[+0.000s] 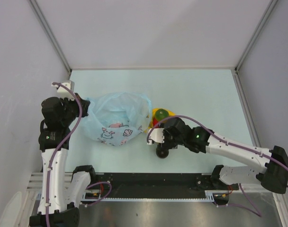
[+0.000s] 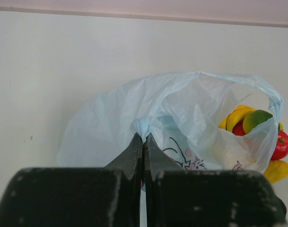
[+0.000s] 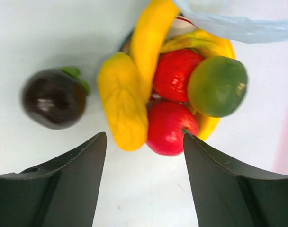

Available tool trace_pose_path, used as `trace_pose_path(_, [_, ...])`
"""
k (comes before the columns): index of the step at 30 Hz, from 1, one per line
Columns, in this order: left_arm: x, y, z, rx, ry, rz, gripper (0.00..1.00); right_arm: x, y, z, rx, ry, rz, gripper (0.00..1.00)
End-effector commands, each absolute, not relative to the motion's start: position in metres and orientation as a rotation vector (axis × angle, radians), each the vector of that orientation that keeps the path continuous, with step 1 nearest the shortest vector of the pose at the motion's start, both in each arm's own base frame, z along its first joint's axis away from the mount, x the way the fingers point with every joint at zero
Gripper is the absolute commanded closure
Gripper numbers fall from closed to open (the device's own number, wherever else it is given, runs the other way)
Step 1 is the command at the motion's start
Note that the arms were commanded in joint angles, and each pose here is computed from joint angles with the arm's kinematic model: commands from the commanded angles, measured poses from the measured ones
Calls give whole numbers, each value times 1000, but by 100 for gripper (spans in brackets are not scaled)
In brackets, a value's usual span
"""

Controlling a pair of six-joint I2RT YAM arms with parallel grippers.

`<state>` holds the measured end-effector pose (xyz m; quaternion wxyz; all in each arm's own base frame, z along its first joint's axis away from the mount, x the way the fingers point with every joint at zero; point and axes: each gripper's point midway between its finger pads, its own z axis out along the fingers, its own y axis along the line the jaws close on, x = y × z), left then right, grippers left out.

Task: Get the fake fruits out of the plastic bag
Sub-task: Place the fake fruit on the plate, then pick up the fake fruit from the center of the board.

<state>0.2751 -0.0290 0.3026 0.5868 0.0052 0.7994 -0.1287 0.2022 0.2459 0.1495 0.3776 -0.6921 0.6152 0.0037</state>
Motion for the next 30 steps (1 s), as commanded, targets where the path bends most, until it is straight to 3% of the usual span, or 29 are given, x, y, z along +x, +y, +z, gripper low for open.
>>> trace_pose_path(1, [275,-32,309,8,1832,-326,100,177,249,139,-1841,1637,150,32])
trace_pose_path(9, [273,-31,310,10,1834,-322,100,172,257,124,-1903,1635,216,35])
trace_pose_path(19, [271,-32,305,15,1849,-323,100,133,261,110,-2148,1478,499,14])
trace_pose_path(30, [266,-32,302,15,1861,-321,100,148,282,79,-2198,1456,466,12])
